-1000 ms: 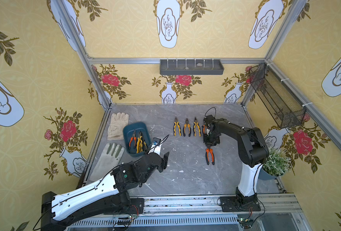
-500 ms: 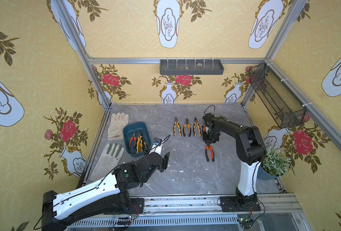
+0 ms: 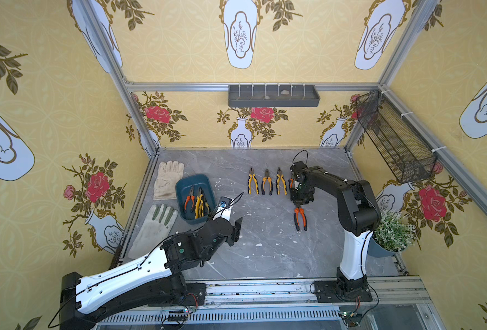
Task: Take the pliers out of the storage box
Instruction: Place the pliers at the center of the board.
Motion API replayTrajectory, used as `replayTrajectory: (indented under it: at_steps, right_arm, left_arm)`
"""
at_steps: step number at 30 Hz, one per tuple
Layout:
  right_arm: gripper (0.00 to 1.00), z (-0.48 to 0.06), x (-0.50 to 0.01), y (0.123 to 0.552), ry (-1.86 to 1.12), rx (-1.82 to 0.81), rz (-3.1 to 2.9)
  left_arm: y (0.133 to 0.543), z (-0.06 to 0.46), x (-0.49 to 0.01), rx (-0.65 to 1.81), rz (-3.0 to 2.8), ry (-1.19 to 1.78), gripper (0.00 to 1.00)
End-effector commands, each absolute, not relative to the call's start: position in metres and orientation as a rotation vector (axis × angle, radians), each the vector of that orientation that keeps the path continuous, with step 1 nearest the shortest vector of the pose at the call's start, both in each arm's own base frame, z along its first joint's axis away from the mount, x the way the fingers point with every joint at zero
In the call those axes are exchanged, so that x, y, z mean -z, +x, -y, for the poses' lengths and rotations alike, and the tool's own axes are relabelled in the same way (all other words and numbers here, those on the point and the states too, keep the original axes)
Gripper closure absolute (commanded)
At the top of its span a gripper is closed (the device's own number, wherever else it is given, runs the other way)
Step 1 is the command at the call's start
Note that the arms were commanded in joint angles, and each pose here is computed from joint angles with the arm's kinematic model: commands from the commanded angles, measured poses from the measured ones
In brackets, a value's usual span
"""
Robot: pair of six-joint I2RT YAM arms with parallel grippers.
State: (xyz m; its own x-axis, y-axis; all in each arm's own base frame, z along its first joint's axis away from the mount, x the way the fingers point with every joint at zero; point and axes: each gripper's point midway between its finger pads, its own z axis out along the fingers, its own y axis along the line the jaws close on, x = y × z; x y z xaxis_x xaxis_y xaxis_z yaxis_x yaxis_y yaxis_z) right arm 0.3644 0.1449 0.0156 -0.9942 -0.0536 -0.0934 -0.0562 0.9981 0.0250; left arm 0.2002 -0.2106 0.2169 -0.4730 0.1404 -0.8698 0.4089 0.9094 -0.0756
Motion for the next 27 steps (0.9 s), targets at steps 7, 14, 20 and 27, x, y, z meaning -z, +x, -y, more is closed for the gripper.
replayTrajectory:
  at_steps: [7,14,20,27]
  right_arm:
    - [0.57,-0.145,-0.019,0.369,-0.083,-0.036,-3.029]
    - [0.51,-0.157,-0.076,0.378,-0.088,-0.041,-2.903]
    - [0.45,-0.195,-0.169,0.364,-0.214,-0.018,-2.636]
    - [0.45,-0.228,-0.183,0.329,-0.269,-0.166,-2.609]
  left_arm:
    - [0.201,0.209,-0.218,0.33,-2.057,0.385,0.28]
    - [0.203,0.201,-0.212,0.289,-2.087,0.362,0.24]
    - [0.231,0.146,-0.155,0.243,-2.414,0.031,0.34]
    - [0.271,0.11,-0.135,0.322,-2.475,-0.253,0.29]
